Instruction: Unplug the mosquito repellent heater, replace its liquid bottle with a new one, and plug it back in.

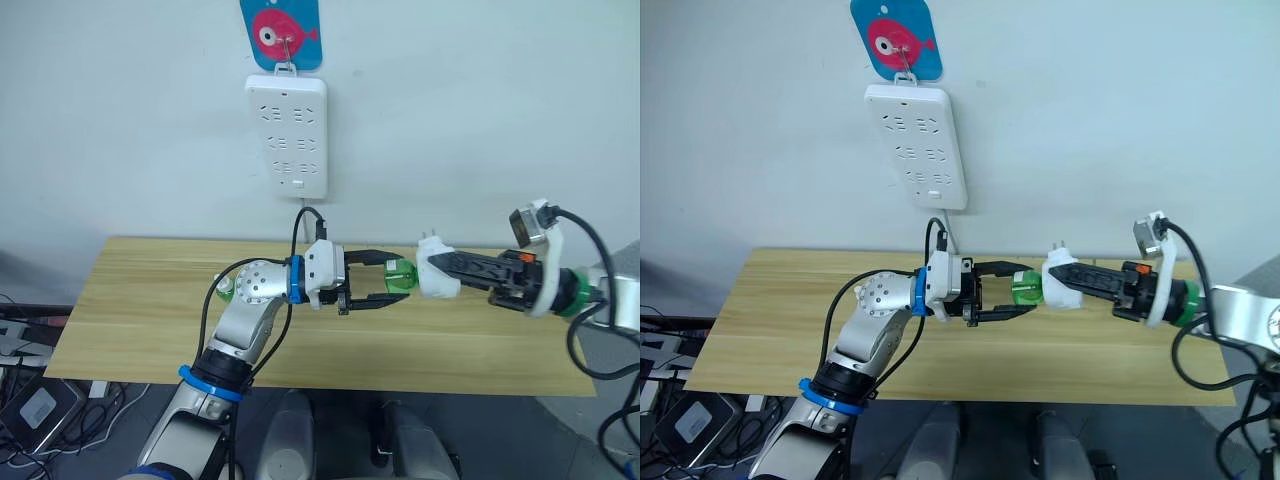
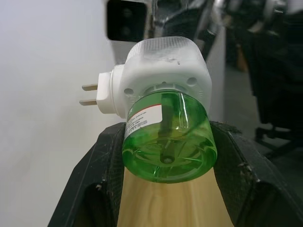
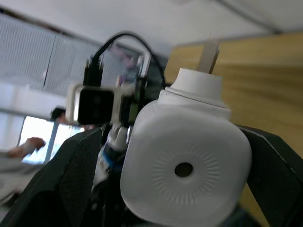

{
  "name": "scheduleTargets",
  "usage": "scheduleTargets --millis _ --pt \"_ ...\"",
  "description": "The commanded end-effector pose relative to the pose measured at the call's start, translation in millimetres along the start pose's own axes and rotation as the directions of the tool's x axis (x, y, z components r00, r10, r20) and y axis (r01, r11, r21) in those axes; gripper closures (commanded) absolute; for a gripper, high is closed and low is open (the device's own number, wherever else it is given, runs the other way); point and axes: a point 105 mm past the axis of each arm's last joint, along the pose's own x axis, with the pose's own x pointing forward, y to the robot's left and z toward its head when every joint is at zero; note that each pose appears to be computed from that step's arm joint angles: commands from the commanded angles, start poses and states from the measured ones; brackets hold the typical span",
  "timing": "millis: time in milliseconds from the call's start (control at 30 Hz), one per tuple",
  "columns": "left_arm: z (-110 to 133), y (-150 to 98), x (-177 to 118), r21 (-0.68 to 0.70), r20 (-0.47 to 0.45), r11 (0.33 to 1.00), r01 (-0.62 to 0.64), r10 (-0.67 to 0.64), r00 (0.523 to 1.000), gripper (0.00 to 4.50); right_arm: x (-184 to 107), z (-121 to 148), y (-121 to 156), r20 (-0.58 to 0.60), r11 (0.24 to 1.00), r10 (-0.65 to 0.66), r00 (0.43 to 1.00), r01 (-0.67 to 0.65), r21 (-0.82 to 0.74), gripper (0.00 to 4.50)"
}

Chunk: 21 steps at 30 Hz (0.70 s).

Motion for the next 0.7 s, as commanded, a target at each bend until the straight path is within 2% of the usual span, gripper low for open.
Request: scheduleTargets --millis 33,333,700 --pt "6.1 -2.4 0.0 0.029 0.031 0.999 0.022 -0.023 0.999 2.22 -8.3 -4.4 17.6 -0.093 0.995 0.099 0.991 -0.098 0.020 0.01" --pt "9.6 -3.1 7.1 0.074 0.043 0.997 0.015 -0.018 0.999 2.22 -1.2 -5.3 15.0 -0.128 0.992 0.122 0.984 -0.116 0.057 0.01" --pt "7.4 -6.1 7.2 0.077 0.032 0.997 0.028 -0.030 0.999 2.22 3.9 1.9 10.5 -0.096 0.992 0.114 0.989 -0.109 0.059 0.01"
